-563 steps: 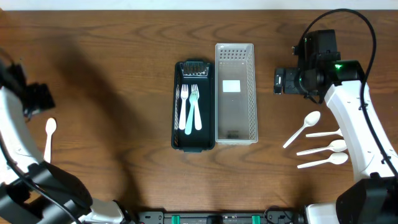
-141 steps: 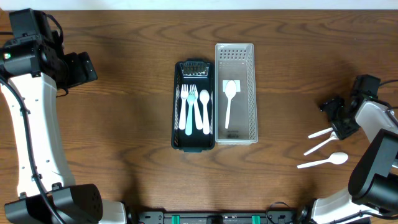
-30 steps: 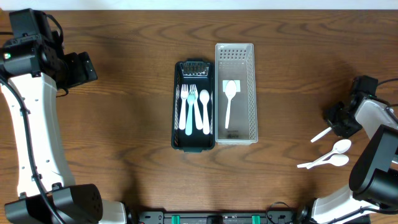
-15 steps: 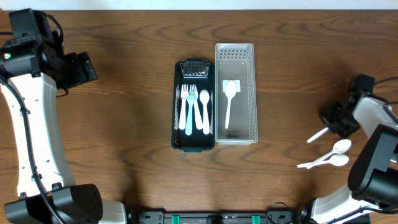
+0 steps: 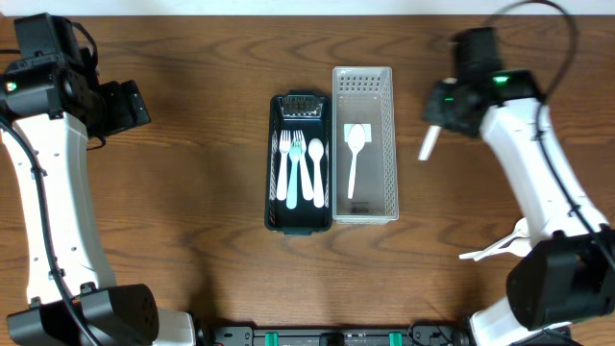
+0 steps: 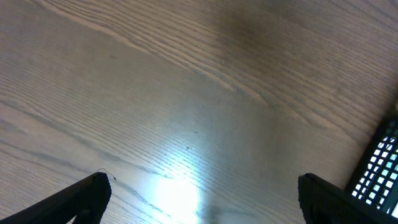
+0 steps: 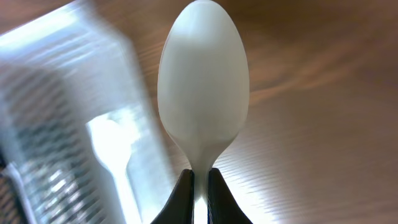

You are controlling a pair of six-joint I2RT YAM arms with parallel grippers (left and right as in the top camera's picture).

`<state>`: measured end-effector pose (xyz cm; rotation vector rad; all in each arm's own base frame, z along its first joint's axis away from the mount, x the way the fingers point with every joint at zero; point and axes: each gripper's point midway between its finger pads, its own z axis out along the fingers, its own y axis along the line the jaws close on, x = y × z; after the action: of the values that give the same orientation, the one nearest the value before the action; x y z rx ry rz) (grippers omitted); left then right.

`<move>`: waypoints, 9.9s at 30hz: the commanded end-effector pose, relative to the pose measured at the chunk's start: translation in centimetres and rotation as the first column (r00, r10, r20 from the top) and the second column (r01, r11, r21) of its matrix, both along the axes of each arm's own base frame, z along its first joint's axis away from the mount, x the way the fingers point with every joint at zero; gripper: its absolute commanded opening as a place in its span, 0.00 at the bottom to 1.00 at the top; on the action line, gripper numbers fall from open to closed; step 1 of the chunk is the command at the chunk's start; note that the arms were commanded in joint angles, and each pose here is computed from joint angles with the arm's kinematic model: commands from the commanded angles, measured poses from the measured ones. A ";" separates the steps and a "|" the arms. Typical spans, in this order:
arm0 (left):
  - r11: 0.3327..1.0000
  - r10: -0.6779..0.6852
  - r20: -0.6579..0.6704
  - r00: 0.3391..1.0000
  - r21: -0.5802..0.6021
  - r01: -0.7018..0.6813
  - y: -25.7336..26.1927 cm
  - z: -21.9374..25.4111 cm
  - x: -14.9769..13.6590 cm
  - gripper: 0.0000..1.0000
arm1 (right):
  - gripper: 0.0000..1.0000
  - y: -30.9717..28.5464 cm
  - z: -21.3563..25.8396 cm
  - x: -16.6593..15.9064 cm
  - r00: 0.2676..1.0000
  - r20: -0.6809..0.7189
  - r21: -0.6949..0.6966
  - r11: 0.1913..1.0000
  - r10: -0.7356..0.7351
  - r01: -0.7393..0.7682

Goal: Pack container
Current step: 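Carry the spoon into the clear basket and release it, then move the right gripper to the third white spoon and grasp it, then lift the spoon into the clear basket and open the right gripper, then move the right gripper back toward the last white spoon, then position the right gripper over the last white spoon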

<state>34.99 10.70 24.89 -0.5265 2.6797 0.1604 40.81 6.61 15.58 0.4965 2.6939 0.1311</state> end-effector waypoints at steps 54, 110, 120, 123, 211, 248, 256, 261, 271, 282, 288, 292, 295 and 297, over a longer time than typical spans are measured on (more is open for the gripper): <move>1.000 -0.012 -0.016 1.000 0.008 0.013 0.2 -0.6 0.2 0.98 | 0.77 -14.9 -0.6 -6.4 0.707 -0.277 -0.055 0.745 -0.651 0.665; 1.000 -0.012 -0.025 1.000 0.005 0.012 0.2 -0.9 0.2 0.98 | 0.80 -17.8 -15.2 -17.7 0.618 -0.523 -0.139 0.774 -0.587 0.617; 1.000 -0.013 -0.025 1.000 0.005 0.013 0.2 -0.9 0.2 0.98 | 0.81 -17.9 -16.9 -16.9 0.653 -0.471 -0.105 0.773 -0.593 0.626; 1.000 -0.013 -0.025 1.000 0.005 0.013 0.2 -0.9 0.2 0.98 | 0.82 -17.9 -17.1 -16.4 0.669 -0.455 -0.088 0.777 -0.588 0.624; 1.000 -0.013 -0.021 1.000 0.006 0.013 0.2 -0.8 0.3 0.98 | 0.22 8.8 -1.7 0.6 0.939 0.002 -0.035 0.938 0.345 -0.344; 1.000 -0.012 -0.018 1.000 0.007 0.012 0.2 -0.8 0.4 0.98 | 0.99 -15.9 -10.9 -15.7 0.489 -0.319 -0.082 0.538 -0.812 0.839; 1.000 -0.013 -0.018 1.000 0.007 0.013 0.2 -0.8 0.4 0.98 | 0.99 -15.9 -14.1 -16.1 0.575 -0.286 -0.069 0.615 -0.766 0.785; 1.000 -0.013 -0.018 1.000 0.007 0.013 0.2 -0.8 0.4 0.98 | 0.99 -16.2 -14.7 -16.9 0.559 -0.300 -0.079 0.604 -0.773 0.793; 1.000 -0.013 -0.018 1.000 0.007 0.013 0.2 -0.8 0.4 0.98 | 0.99 -17.0 -14.6 -20.7 0.417 -0.392 -0.148 0.504 -0.820 0.851; 1.000 -0.012 -0.019 1.000 0.006 0.012 0.2 -0.8 0.4 0.98 | 0.99 -17.7 -17.0 -21.1 0.443 -0.344 -0.131 0.509 -0.828 0.851; 1.000 -0.012 -0.019 1.000 0.006 0.012 0.2 -0.8 0.4 0.98 | 0.97 -17.5 -17.9 -20.7 0.478 -0.329 -0.096 0.532 -0.815 0.841; 1.000 -0.013 -0.019 1.000 0.006 0.013 0.2 -0.8 0.4 0.98 | 0.81 -17.2 -18.2 -21.2 0.474 -0.342 -0.099 0.532 -0.812 0.841; 1.000 -0.012 -0.019 1.000 0.006 0.012 0.2 -0.8 0.4 0.98 | 0.67 -16.9 -18.4 -21.7 0.470 -0.353 -0.104 0.533 -0.809 0.840; 1.000 -0.013 -0.019 1.000 0.006 0.013 0.2 -0.8 0.4 0.98 | 0.64 -16.8 -18.6 -22.0 0.466 -0.362 -0.111 0.533 -0.807 0.839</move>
<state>35.45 10.81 24.72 -0.5250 2.6734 0.1602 21.84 -11.54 -0.79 1.9096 2.3349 -0.1217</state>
